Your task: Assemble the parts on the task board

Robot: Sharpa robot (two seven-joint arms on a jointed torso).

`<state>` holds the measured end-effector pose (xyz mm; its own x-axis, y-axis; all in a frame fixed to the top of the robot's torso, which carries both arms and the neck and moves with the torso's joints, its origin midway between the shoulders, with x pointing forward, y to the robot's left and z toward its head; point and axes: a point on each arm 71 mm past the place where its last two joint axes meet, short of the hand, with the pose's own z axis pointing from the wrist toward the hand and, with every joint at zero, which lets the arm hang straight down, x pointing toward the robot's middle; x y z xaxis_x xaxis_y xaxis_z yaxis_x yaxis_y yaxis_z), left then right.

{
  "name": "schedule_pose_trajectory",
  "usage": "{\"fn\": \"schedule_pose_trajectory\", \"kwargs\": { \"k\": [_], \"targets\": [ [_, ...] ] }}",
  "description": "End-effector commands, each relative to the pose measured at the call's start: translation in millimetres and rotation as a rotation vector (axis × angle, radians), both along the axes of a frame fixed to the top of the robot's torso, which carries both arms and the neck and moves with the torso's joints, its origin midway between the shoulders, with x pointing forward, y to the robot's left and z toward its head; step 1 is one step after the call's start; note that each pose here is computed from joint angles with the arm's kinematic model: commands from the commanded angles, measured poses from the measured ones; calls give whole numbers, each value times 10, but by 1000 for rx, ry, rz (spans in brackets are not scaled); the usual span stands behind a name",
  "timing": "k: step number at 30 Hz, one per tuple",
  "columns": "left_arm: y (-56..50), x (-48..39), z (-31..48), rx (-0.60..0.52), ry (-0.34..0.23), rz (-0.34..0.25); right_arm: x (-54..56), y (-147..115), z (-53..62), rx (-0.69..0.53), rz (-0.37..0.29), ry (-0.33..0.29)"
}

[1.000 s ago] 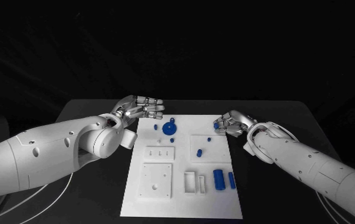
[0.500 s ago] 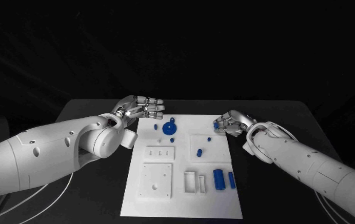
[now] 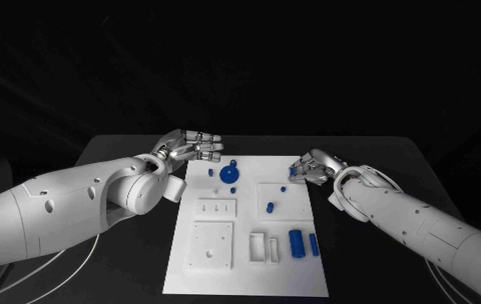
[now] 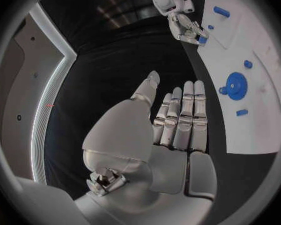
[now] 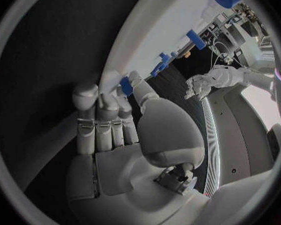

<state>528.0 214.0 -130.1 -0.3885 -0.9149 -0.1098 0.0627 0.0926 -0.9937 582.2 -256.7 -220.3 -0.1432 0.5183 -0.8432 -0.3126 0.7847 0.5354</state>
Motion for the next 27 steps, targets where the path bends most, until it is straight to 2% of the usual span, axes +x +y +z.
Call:
{"fn": "schedule_pose_trajectory", "kwargs": {
  "k": [1, 6, 13, 19, 27],
  "targets": [
    [-26, -8, 6, -3, -2, -19, -9, -7, -35, -13, -9, 3],
    [-24, -8, 6, -3, -2, -19, -11, 2, -14, -7, -18, -16],
    [-13, -3, -2, 5, 8, -13, -41, 66, 82, 0, -16, -54],
    [-19, 33, -48, 34, 63, -10, -75, 165, 215, -15, 4, -85],
    [-30, 102, -151, 140, 177, -52, -157, 391, 403, -33, 51, -108]
  ]
}}
